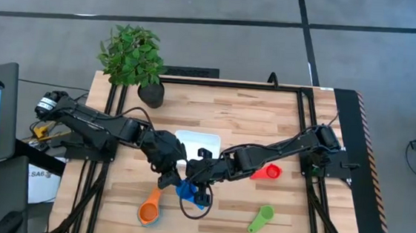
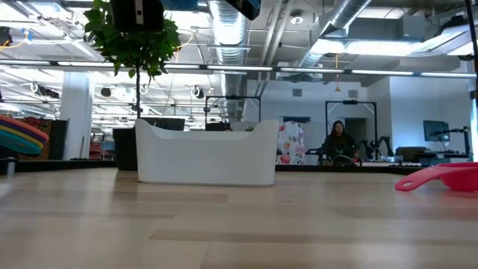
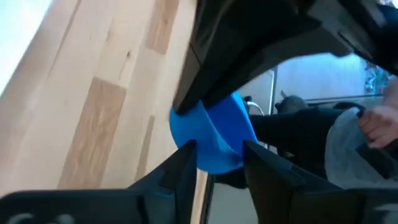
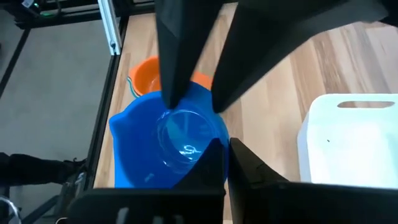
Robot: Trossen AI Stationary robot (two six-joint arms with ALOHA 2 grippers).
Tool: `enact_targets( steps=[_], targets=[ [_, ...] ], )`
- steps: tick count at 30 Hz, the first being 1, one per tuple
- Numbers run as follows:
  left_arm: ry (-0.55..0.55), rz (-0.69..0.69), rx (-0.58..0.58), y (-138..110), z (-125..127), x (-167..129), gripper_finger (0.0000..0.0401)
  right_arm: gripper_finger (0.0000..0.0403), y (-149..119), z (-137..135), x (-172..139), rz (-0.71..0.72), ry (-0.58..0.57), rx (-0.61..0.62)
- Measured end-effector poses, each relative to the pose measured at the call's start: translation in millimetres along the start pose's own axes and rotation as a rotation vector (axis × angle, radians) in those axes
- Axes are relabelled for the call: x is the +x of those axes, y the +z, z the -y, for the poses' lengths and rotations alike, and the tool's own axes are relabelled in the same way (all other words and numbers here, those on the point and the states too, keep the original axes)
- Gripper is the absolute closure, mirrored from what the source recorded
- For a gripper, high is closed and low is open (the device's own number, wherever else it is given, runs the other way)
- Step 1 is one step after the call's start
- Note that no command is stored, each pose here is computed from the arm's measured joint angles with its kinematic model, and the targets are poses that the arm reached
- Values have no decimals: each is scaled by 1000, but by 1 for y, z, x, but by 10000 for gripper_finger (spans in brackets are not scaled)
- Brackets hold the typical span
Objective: Nest measuring cups in basket
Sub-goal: Stack the blue measuring cup into the orange measuring cup
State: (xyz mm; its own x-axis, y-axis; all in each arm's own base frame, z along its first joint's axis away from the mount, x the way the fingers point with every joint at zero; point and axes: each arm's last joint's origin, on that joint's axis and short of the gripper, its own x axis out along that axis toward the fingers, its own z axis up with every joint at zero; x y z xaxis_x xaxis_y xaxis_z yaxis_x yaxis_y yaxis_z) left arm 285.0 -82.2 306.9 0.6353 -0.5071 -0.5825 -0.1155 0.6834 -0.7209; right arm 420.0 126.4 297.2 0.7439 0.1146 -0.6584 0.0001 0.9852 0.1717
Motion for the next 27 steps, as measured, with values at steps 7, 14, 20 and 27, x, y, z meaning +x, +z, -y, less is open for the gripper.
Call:
enact_targets(
  steps=[7,14,20,27],
  targets=[
    [7,-17,-98,7,-10,-4,296,393,-1,1,0,-3,-23,0],
    [1,-3,-146,12,-13,-7,389,389,-1,1,0,-8,-31,-2],
    [6,11,-145,13,-13,-7,371,391,-2,1,0,-11,-31,-6],
    [37,60,-123,15,-14,-7,285,391,1,0,-1,12,-20,-19]
  ],
)
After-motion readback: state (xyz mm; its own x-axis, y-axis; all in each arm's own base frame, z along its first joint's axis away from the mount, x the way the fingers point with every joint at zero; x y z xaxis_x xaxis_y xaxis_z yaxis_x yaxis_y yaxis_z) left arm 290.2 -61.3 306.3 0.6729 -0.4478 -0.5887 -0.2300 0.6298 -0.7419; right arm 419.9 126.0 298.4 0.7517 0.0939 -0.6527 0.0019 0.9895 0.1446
